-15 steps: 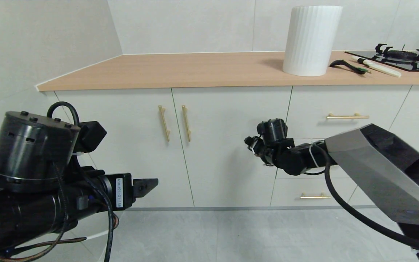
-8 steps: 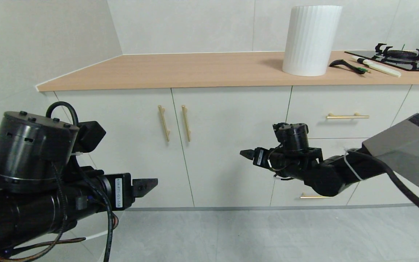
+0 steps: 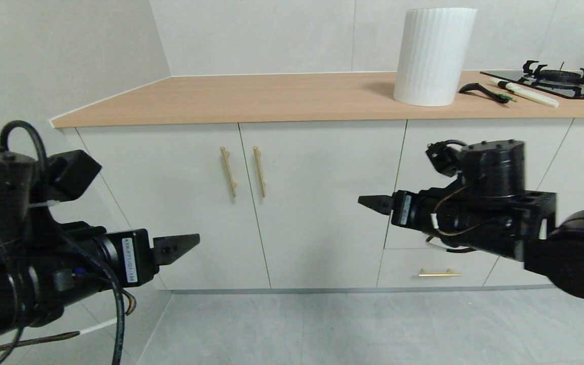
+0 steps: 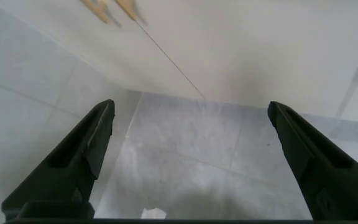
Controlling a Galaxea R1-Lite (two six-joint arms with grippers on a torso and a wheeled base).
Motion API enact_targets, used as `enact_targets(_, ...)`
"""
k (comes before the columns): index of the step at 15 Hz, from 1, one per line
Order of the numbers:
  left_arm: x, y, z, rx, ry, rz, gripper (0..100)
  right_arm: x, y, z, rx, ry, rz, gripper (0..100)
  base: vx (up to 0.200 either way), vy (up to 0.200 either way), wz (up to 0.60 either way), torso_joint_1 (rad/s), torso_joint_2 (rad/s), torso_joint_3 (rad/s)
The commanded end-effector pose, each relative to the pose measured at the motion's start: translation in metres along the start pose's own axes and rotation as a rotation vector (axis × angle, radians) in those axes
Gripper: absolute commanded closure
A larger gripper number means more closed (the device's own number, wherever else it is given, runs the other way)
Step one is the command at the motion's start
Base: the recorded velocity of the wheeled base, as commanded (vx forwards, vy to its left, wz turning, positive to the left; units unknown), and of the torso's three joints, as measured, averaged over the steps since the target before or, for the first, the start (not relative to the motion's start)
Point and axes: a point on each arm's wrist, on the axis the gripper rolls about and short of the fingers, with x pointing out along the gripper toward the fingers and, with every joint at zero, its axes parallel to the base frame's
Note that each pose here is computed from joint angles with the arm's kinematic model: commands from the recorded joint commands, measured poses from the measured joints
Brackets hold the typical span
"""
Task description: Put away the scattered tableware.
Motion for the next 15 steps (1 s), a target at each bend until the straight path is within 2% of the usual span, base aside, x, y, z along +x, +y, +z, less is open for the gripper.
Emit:
enact_targets(1, -0.031, 0.013, 0.007, -0.040, -0.103, -0.014, 0, -0.104, 0.010, 0.029, -0.039, -0.132, 0.010, 0, 0.000, 0.000, 0.00, 0.000, 0.00, 0.000)
enact_targets(2, -0.045, 0.022, 0.005, -0.041, -0.146, -0.009, 0, -0.130, 0.011, 0.032, -0.056, -0.182, -0.010, 0, 0.000, 0.000, 0.00, 0.000, 0.00, 0.000)
enact_targets(4, -0.078, 0.043, -0.004, -0.011, -0.248, 0.023, 0, -0.180, 0.007, 0.031, -0.107, -0.309, -0.069, 0, 0.000, 0.000, 0.00, 0.000, 0.00, 0.000)
enact_targets(5, -0.087, 0.049, -0.008, -0.005, -0.278, 0.035, 0, -0.194, 0.005, 0.029, -0.128, -0.347, -0.087, 0, 0.000, 0.000, 0.00, 0.000, 0.00, 0.000)
enact_targets(6, -0.106, 0.059, -0.020, 0.016, -0.343, 0.054, 0, -0.227, 0.001, 0.021, -0.172, -0.426, -0.098, 0, 0.000, 0.000, 0.00, 0.000, 0.00, 0.000)
enact_targets(8, -0.133, 0.073, -0.041, 0.061, -0.440, 0.094, 0, -0.270, -0.008, 0.007, -0.214, -0.504, -0.136, 0, 0.000, 0.000, 0.00, 0.000, 0.00, 0.000)
enact_targets(10, -0.156, 0.082, -0.062, 0.113, -0.539, 0.146, 0, -0.303, -0.015, -0.008, -0.228, -0.552, -0.252, 0, 0.000, 0.000, 0.00, 0.000, 0.00, 0.000)
enact_targets(12, -0.170, 0.088, -0.081, 0.147, -0.614, 0.211, 0, -0.332, -0.017, -0.027, -0.259, -0.595, -0.309, 0, 0.000, 0.000, 0.00, 0.000, 0.00, 0.000)
enact_targets(14, -0.181, 0.091, -0.101, 0.168, -0.681, 0.251, 0, -0.362, -0.017, -0.057, -0.338, -0.638, -0.421, 0, 0.000, 0.000, 0.00, 0.000, 0.00, 0.000)
enact_targets(15, -0.183, 0.092, -0.109, 0.175, -0.697, 0.269, 0, -0.371, -0.015, -0.070, -0.363, -0.663, -0.474, 0, 0.000, 0.000, 0.00, 0.000, 0.00, 0.000)
